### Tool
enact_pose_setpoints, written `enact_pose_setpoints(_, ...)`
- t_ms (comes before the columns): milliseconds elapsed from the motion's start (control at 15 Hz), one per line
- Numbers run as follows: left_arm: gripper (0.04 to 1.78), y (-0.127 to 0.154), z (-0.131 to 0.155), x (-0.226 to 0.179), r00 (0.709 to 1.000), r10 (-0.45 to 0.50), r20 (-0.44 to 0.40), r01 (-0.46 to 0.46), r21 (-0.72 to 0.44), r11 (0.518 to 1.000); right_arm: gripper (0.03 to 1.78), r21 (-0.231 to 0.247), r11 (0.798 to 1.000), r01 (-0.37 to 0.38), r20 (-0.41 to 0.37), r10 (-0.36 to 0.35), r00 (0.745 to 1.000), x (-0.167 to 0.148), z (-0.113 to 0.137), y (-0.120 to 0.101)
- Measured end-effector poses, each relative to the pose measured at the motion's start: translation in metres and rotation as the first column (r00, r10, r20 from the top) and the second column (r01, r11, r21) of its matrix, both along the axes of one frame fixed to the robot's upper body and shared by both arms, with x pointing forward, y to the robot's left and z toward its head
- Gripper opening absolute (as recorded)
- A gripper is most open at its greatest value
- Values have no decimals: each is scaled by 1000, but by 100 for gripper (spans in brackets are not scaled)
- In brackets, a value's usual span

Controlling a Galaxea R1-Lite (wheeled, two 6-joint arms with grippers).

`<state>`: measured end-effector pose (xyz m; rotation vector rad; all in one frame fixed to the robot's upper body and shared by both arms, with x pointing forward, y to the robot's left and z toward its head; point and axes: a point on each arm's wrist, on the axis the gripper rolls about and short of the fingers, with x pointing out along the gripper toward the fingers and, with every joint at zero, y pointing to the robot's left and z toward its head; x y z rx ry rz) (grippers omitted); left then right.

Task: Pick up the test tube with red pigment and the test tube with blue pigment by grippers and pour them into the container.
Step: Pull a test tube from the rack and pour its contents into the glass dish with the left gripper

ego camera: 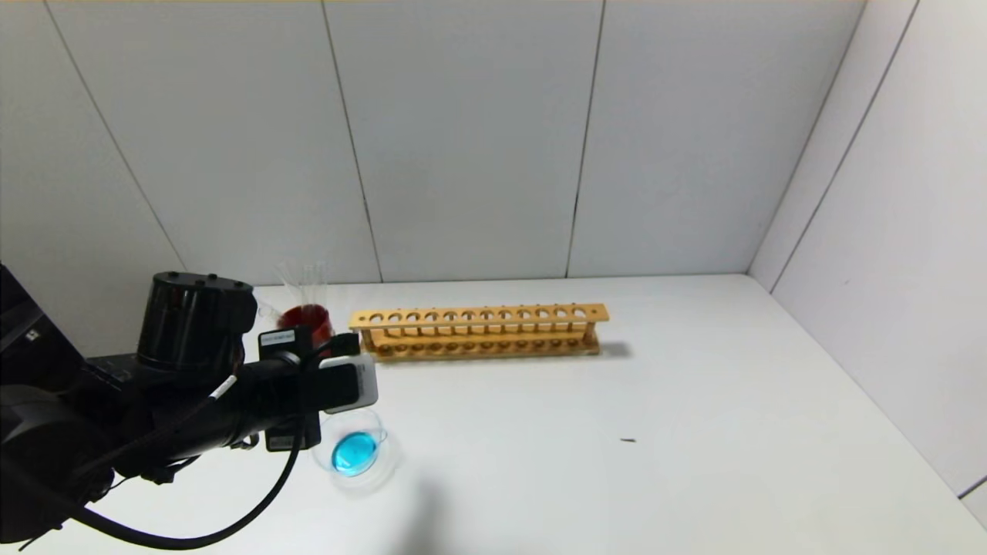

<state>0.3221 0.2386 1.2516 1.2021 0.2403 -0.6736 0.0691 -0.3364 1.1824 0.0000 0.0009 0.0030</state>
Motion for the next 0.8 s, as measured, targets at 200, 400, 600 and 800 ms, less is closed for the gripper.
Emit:
enact_pose_setpoints(200, 31, 3, -3, -1, 1000, 11, -10, -11, -3, 1000, 175, 0, 1000, 0, 0, 0, 1000, 0, 0, 0)
enact_pose_setpoints(400, 31, 10, -4, -1, 1000, 13, -2, -13, 38, 999, 175, 0, 1000, 0, 0, 0, 1000, 0, 0, 0)
enact_pose_setpoints(600, 31, 16, -5, -1, 999, -32, 32, 27, 142, 990, 175, 0, 1000, 0, 0, 0, 1000, 0, 0, 0)
enact_pose_setpoints(800, 31, 25, -6, 2, 996, -64, 61, 48, 239, 970, 175, 0, 1000, 0, 0, 0, 1000, 0, 0, 0)
